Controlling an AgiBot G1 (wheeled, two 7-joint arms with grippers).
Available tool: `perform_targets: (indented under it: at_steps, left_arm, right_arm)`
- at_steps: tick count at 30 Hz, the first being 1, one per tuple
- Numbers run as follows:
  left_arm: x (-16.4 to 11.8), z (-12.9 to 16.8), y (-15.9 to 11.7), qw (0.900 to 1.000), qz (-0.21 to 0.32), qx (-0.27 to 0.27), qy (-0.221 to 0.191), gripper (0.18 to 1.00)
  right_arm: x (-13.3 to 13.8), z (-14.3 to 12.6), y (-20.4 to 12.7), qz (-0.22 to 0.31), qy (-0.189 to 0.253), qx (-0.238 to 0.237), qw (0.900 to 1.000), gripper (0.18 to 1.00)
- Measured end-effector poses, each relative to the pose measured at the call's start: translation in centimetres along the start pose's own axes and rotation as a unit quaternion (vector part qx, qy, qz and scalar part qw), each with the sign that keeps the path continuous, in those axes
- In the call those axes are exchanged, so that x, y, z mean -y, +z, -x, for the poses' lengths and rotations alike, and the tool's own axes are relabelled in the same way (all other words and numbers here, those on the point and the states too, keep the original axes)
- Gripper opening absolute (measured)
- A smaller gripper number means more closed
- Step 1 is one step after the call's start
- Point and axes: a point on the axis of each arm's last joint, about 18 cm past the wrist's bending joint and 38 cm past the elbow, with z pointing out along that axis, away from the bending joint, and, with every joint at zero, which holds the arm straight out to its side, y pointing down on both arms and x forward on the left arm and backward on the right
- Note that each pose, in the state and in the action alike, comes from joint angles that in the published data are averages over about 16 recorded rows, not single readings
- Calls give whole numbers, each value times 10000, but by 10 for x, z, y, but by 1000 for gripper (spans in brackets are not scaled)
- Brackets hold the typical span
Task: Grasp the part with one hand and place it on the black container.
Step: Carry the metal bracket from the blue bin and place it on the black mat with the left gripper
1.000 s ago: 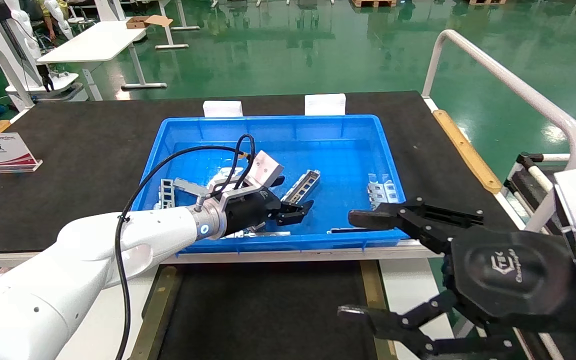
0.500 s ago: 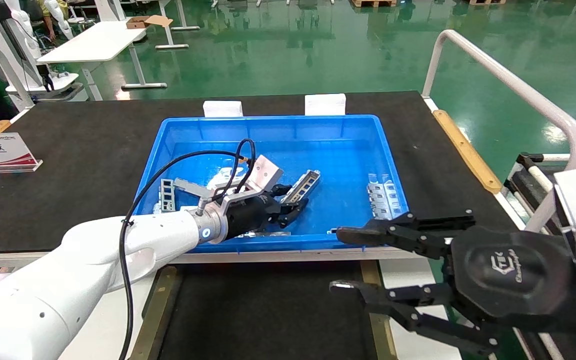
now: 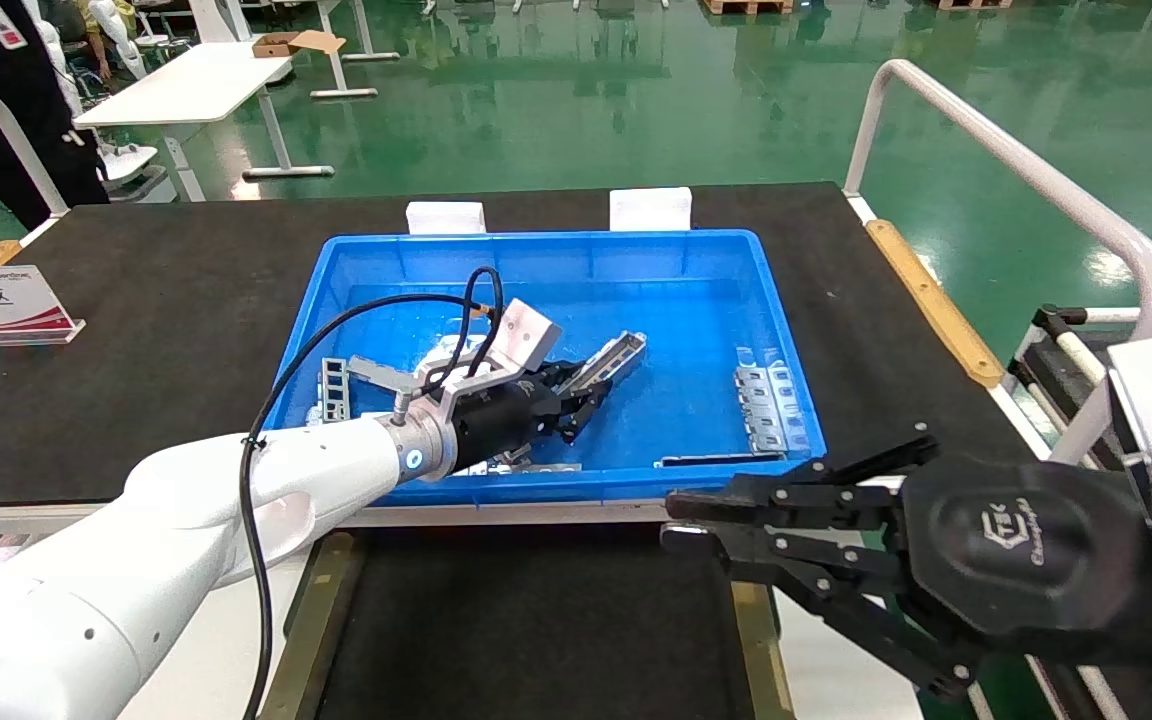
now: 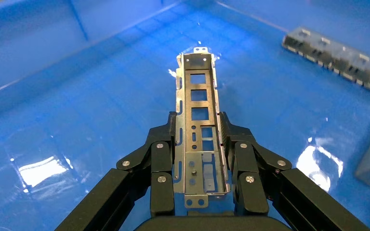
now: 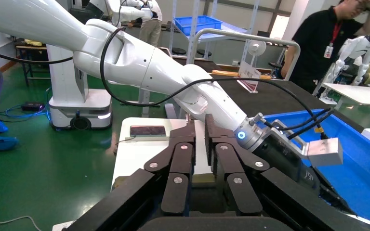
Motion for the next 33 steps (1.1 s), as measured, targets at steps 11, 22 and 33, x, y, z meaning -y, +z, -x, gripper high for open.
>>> perform_targets:
  at_steps: [11,22,33]
  left_arm:
    - [35,15,-6,9984,-499,77,-248,360]
    - [54,6,-44,9881,-1123,-1025,-217,360]
    - [22,-6,-117,9673,-1220,-2219,-166,359]
  right_arm:
    - [0,0,0,0,0,0,10000,207]
    - [0,0,0,0,0,0,10000,191]
    - [0,0,0,0,0,0,10000,191]
